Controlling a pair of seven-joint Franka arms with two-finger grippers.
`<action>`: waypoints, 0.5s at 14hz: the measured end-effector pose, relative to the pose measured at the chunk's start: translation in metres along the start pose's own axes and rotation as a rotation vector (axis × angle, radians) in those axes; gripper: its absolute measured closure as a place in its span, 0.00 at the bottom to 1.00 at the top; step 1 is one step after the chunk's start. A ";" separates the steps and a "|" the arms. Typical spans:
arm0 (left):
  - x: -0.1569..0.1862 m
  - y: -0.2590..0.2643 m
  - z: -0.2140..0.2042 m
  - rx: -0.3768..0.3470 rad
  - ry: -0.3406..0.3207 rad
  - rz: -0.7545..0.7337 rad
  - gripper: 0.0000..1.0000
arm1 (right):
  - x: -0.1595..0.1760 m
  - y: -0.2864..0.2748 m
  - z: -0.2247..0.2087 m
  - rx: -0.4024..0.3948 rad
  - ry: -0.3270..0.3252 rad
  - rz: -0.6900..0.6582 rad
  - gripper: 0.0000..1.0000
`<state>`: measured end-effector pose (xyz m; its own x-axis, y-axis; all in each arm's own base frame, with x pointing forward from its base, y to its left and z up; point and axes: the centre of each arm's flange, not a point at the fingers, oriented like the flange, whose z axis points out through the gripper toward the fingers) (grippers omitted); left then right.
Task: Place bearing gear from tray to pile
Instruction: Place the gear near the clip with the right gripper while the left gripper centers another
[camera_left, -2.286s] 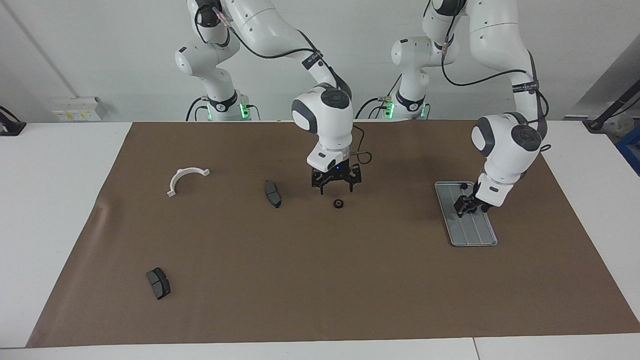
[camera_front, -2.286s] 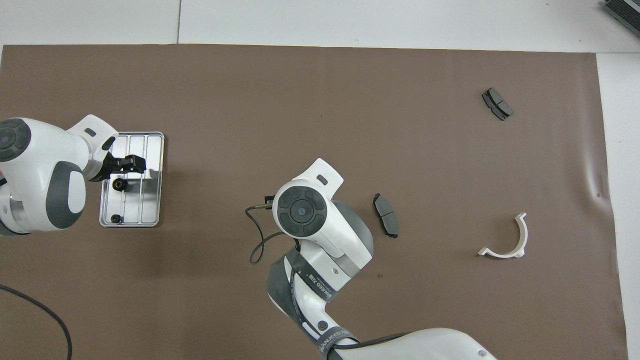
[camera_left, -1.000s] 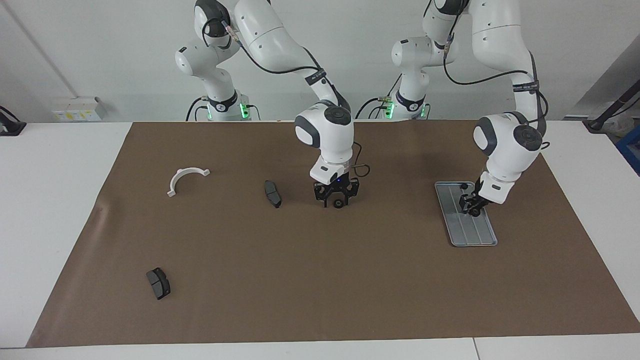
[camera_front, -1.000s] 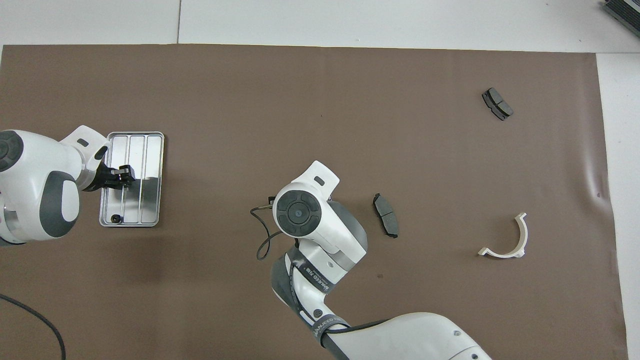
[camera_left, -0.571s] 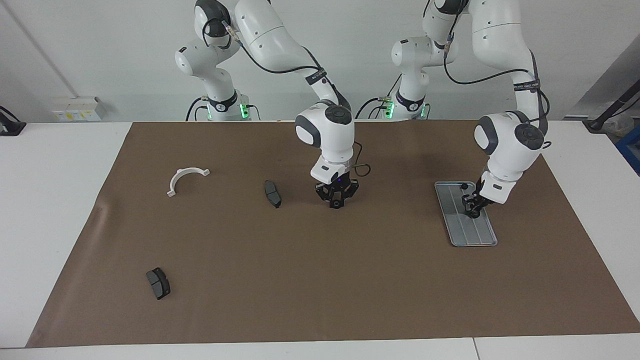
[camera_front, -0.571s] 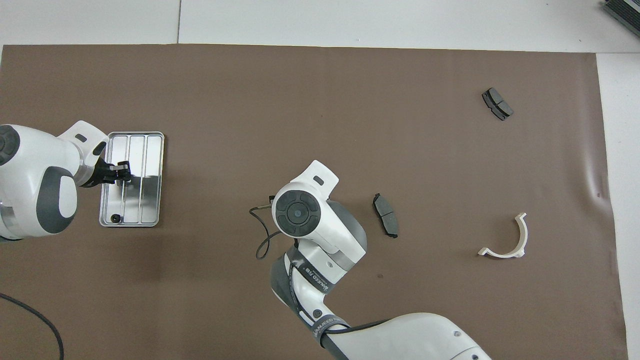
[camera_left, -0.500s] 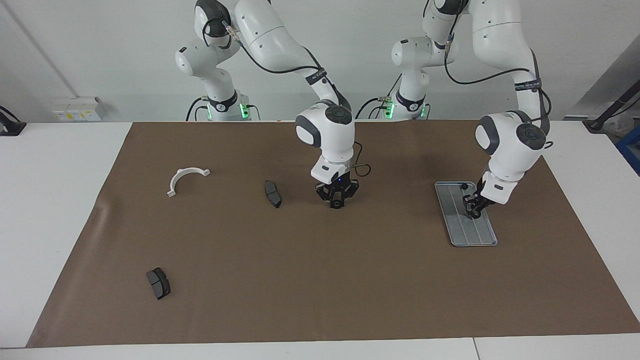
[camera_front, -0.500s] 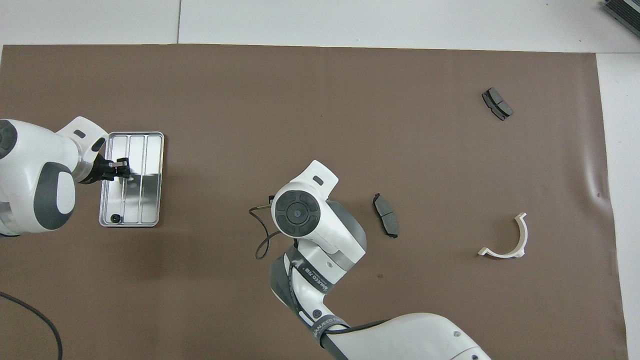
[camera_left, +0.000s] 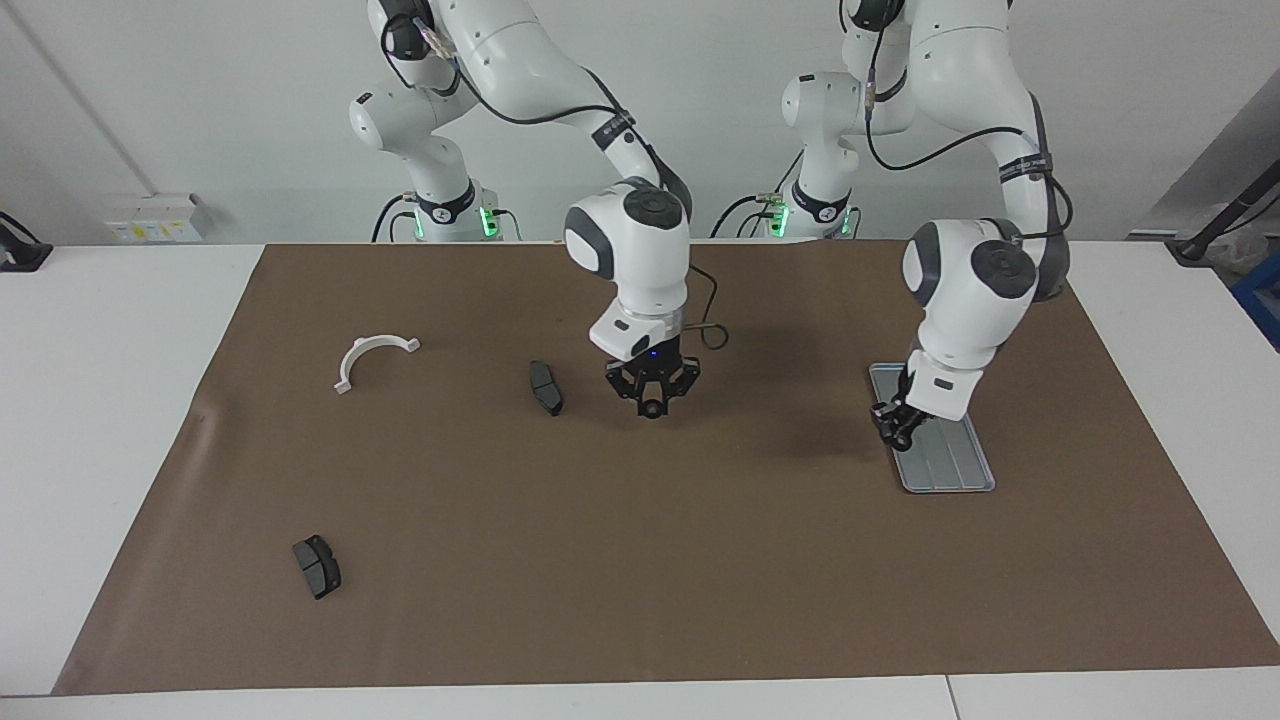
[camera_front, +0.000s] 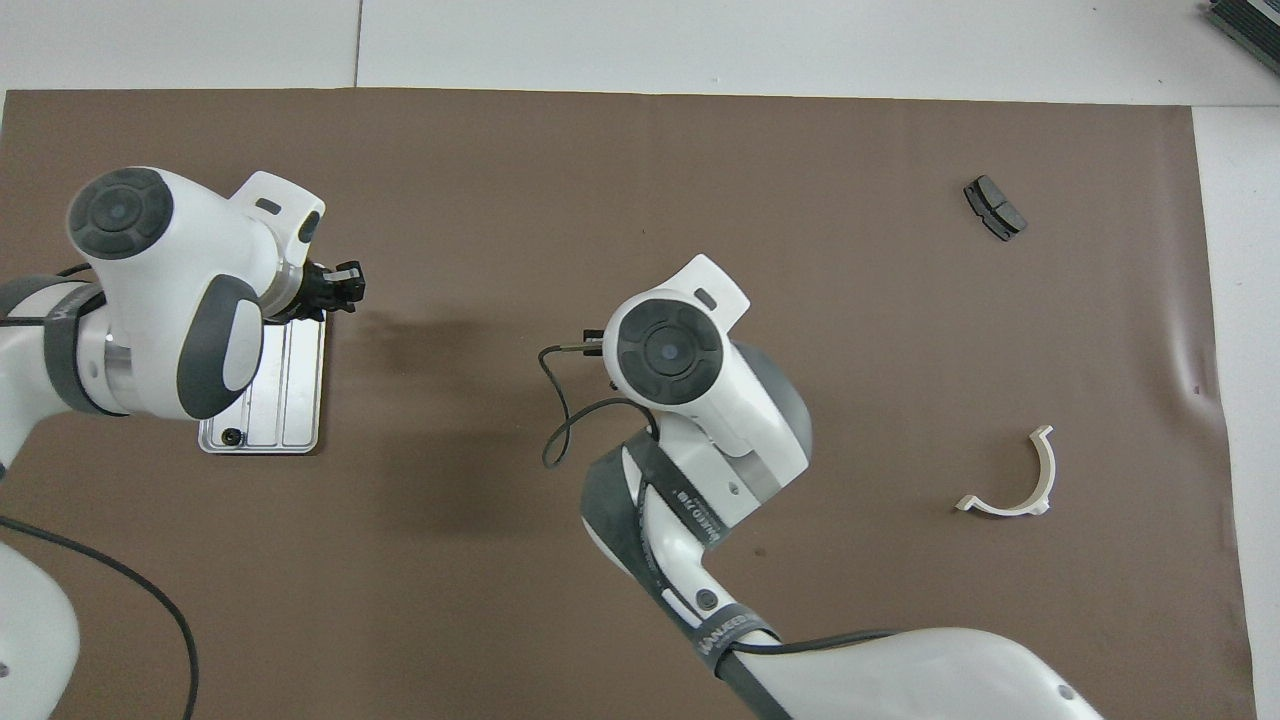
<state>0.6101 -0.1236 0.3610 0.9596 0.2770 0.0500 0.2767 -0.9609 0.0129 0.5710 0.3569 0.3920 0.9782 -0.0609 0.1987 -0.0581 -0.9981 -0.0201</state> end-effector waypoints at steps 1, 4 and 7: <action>-0.016 0.028 0.002 0.000 -0.005 -0.018 0.66 | 0.019 0.036 -0.022 -0.008 -0.002 0.011 0.65; -0.065 0.099 0.005 -0.001 -0.016 0.037 0.66 | 0.052 0.140 -0.048 -0.039 -0.028 -0.003 0.65; -0.119 0.159 0.005 -0.005 -0.019 0.080 0.66 | 0.070 0.230 -0.030 -0.070 -0.072 -0.044 0.65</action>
<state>0.5405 -0.3089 0.3523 0.9795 0.1988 0.0325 0.1984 -0.9800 0.0151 0.6203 0.1233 0.4306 0.9917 -0.0189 0.1270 -0.0262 -0.9981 0.0565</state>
